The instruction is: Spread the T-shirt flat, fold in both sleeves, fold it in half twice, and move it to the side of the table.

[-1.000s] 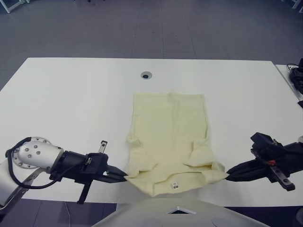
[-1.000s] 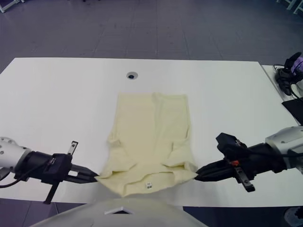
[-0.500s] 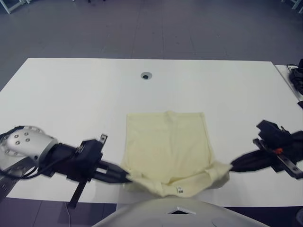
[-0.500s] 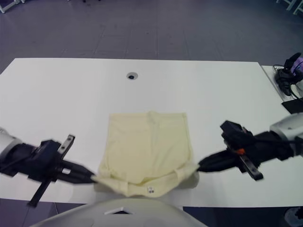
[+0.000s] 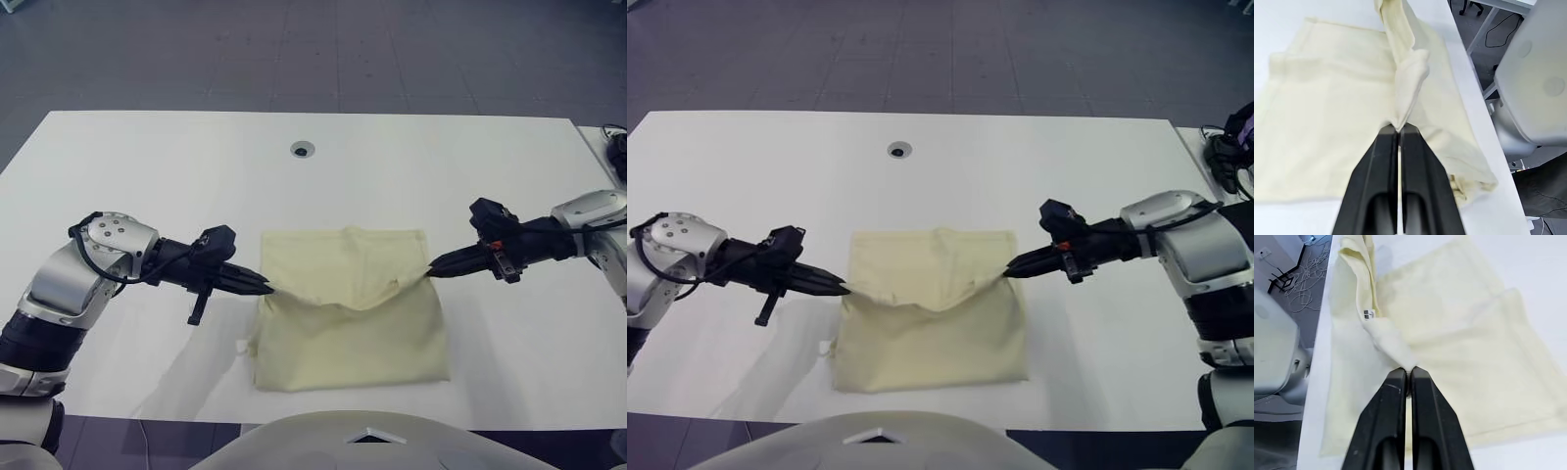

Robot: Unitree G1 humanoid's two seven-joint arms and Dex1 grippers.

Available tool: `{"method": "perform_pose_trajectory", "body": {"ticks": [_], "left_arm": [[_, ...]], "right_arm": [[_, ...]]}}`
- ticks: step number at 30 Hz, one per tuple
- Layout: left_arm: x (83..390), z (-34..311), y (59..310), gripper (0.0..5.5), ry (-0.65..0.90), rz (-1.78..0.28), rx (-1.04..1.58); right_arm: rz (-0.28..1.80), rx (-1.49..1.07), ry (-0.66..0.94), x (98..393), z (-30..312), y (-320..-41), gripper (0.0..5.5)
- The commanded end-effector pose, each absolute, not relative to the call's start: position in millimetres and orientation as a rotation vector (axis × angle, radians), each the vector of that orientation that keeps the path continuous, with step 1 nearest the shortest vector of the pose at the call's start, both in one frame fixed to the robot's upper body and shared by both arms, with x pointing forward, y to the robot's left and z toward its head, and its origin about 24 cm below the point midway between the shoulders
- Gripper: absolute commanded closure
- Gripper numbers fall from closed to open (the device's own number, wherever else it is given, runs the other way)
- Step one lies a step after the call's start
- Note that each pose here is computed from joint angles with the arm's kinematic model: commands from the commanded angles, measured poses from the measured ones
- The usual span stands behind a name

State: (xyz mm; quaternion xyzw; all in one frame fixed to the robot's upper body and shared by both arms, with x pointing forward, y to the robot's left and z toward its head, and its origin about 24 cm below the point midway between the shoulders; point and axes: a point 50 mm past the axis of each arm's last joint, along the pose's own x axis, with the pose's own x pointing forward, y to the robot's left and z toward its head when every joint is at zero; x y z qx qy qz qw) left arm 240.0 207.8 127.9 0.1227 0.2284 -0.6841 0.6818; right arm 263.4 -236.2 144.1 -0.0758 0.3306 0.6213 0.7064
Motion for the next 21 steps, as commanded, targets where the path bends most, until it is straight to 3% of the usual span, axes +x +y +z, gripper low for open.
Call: {"method": "perform_pose_trajectory", "body": {"ticks": [1, 12, 21], "left_arm": [[261.3, 131.6, 213.3, 5.50, 0.466, -1.447, 0.340], [286.4, 122.3, 205.5, 5.50, 0.425, -1.393, 0.349], [304.2, 98.4, 195.8, 5.50, 0.449, -1.344, 0.372]], "right_arm": [[1.294, -0.211, 0.669, 278.2, 147.0, -239.3, 5.49], [1.201, -0.218, 0.607, 290.5, 147.8, -245.4, 5.49], [1.185, -0.250, 0.594, 310.8, 121.9, -224.2, 5.49]]}}
